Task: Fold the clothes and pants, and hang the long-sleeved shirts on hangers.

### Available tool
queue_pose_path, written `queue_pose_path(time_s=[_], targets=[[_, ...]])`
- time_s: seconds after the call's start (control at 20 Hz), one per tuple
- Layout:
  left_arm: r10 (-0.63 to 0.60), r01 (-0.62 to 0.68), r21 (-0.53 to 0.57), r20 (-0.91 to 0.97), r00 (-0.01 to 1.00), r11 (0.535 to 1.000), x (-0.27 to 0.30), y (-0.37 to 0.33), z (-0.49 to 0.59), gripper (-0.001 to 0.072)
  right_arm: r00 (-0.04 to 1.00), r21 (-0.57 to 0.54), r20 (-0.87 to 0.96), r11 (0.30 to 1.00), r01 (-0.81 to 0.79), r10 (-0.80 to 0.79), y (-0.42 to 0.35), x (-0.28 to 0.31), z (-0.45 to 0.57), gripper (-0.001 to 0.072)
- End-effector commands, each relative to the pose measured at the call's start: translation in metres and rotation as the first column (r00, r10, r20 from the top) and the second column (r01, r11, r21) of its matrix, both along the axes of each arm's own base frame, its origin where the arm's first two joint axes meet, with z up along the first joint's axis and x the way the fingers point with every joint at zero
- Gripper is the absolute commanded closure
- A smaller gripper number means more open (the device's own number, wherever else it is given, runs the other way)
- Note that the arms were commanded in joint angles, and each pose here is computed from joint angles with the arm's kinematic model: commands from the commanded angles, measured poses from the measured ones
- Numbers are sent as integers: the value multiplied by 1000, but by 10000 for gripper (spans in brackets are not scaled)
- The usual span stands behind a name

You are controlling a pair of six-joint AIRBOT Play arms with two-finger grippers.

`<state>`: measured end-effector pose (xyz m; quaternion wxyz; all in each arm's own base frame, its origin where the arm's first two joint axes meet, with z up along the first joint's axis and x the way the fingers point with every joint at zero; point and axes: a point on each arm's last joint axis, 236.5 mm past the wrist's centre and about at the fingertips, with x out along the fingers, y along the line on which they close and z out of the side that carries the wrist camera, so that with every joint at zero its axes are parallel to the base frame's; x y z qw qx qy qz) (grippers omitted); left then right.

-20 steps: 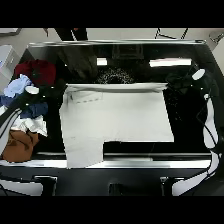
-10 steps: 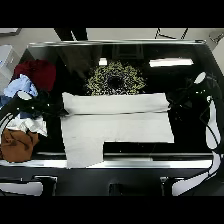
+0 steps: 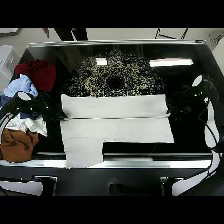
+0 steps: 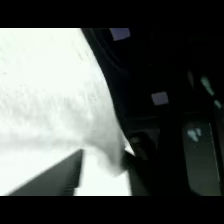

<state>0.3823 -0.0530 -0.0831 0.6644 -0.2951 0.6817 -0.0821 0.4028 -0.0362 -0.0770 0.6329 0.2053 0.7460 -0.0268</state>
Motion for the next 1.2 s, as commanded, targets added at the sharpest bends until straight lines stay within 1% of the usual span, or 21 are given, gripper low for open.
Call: queue_pose_path(time_s=[0.0, 0.05, 0.1, 0.15, 0.2, 0.25, 0.3, 0.4, 0.55, 0.7, 0.75, 0.85, 0.95, 1.0, 1.05, 1.1, 1.15], targets=[[-38, 37, -20, -14, 999, 999, -7, 10, 18, 175, 997, 63, -54, 997, -50, 53, 0, -19, 21, 209], [-47, 47, -11, -5, 999, 999, -9, 20, 30, 175, 998, 64, -53, 997, -41, 44, -11, -25, 35, 194], [-47, 47, 15, -11, 999, 999, -18, 35, 39, 176, 999, 59, -45, 998, 0, 3, -27, -31, 48, 156], [-57, 59, 49, -36, 998, 997, -32, 47, 42, 190, 997, 46, -40, 997, 62, -60, -43, -37, 59, 156], [-77, 83, 81, -76, 994, 993, -52, 55, 41, 218, 994, 32, -37, 994, 105, -104, -56, -45, 66, 156], [-109, 121, 103, -112, 988, 987, -75, 57, 35, 221, 991, 21, -38, 991, 130, -130, -64, -55, 69, 155], [-125, 140, 101, -148, 981, 985, -98, 54, 25, 221, 988, 4, -52, 989, 145, -145, -69, -68, 68, 154], [-148, 160, 53, -176, 973, 986, -146, 33, 2, 220, 986, -11, -95, 991, 136, -137, -65, -98, 57, 154], [-165, 164, -21, -165, 972, 986, -193, 4, -19, 230, 981, 16, -147, 992, 127, -124, -49, -127, 40, 155], [-112, 100, -89, -141, 984, 991, -201, -19, -32, 232, 977, 39, -171, 990, 133, -125, -41, -136, 34, 155], [-93, 79, -110, -124, 988, 991, -198, -26, -34, 279, 978, 43, -168, 990, 135, -126, -40, -135, 35, 155], [-74, 61, -118, -107, 991, 991, -194, -33, -36, 286, 979, 47, -162, 989, 137, -128, -39, -133, 35, 155], [-93, 80, -115, -111, 989, 990, -195, -40, -37, 296, 980, 41, -151, 989, 139, -131, -41, -131, 34, 155], [-88, 75, -105, -116, 989, 992, -195, -40, -38, 448, 981, 36, -140, 989, 141, -135, -42, -129, 33, 156], [-73, 62, -96, -115, 991, 993, -192, -40, -40, 585, 982, 27, -133, 990, 141, -136, -44, -127, 31, 156], [-68, 59, -90, -110, 992, 994, -191, -39, -40, 682, 981, 17, -140, 990, 140, -136, -46, -130, 27, 155], [-67, 58, -88, -106, 992, 994, -190, -39, -40, 681, 978, 11, -160, 990, 138, -135, -45, -137, 21, 154]])
